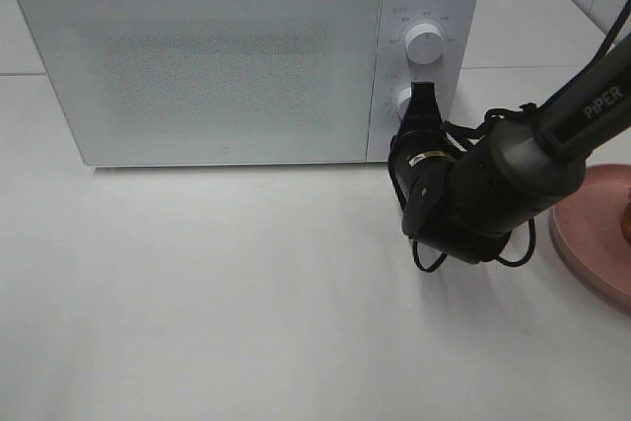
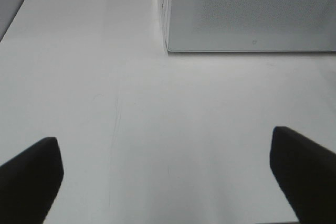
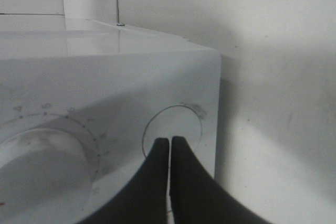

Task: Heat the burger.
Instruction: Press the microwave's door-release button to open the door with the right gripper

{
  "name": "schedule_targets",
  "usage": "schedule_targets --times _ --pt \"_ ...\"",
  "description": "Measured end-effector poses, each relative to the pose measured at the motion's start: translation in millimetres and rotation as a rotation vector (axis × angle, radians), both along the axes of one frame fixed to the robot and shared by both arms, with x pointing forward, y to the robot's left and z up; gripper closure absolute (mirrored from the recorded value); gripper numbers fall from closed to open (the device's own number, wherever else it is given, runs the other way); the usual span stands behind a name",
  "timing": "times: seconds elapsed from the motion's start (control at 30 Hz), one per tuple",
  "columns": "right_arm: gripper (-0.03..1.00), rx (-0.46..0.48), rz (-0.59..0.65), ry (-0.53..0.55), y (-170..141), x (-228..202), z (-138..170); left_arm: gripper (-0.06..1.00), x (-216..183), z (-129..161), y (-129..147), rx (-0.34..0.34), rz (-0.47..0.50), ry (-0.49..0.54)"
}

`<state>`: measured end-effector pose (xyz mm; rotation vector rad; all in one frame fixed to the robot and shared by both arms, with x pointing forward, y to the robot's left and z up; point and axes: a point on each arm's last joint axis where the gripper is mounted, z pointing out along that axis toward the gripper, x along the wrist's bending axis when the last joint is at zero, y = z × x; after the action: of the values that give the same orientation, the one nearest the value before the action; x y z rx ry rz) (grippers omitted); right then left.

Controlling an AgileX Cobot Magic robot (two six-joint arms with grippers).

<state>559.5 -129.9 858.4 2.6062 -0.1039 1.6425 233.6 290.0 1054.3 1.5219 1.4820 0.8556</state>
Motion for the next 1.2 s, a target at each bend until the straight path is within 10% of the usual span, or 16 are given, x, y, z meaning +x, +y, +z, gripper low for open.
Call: schedule_targets --times 1.2 --pt "0.96 -0.011 -0.094 -0.014 10 28 -13 -0.05 0 0 0 0.0 0.0 0.0"
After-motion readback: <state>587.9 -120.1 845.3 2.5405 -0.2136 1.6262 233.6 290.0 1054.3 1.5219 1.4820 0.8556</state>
